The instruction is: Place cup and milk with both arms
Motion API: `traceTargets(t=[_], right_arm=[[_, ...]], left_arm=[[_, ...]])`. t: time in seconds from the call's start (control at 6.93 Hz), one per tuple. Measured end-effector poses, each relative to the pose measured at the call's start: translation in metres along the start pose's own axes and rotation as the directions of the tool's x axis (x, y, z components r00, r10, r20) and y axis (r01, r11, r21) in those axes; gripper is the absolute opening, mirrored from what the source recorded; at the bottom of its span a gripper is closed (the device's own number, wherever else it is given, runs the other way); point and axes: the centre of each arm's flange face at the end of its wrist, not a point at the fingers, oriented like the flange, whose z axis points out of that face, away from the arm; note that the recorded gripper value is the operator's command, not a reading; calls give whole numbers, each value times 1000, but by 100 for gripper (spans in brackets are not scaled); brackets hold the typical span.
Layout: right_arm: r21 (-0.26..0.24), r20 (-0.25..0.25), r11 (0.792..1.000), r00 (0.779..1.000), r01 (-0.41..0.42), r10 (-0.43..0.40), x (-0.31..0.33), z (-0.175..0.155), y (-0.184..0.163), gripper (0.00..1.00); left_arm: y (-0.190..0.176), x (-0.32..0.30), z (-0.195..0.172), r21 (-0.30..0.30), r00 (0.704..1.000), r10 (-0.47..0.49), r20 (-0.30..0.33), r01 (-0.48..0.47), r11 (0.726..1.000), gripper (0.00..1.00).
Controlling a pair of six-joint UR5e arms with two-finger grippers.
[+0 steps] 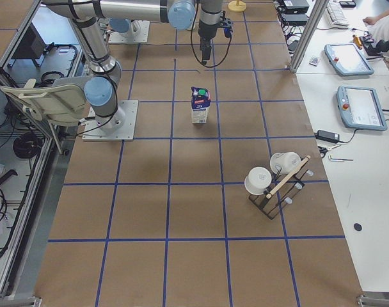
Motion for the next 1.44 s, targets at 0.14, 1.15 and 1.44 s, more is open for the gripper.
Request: traceTargets(t=[0.14,1.15,1.44], right_arm=[[0,-26,1000,1000,0,0,6,4,-5,100],[-21,-94,998,994,61,-62,58,69,-26,94],[-55,-75,997,995,61,-65,81,92,-26,100]], left_arm=[[-2,-9,21,-44,1000,-14,-2,14,999,100],[32,-109,252,-271,996,-45,78,64,961,82],[32,-111,265,-264,996,-36,80,56,963,7]])
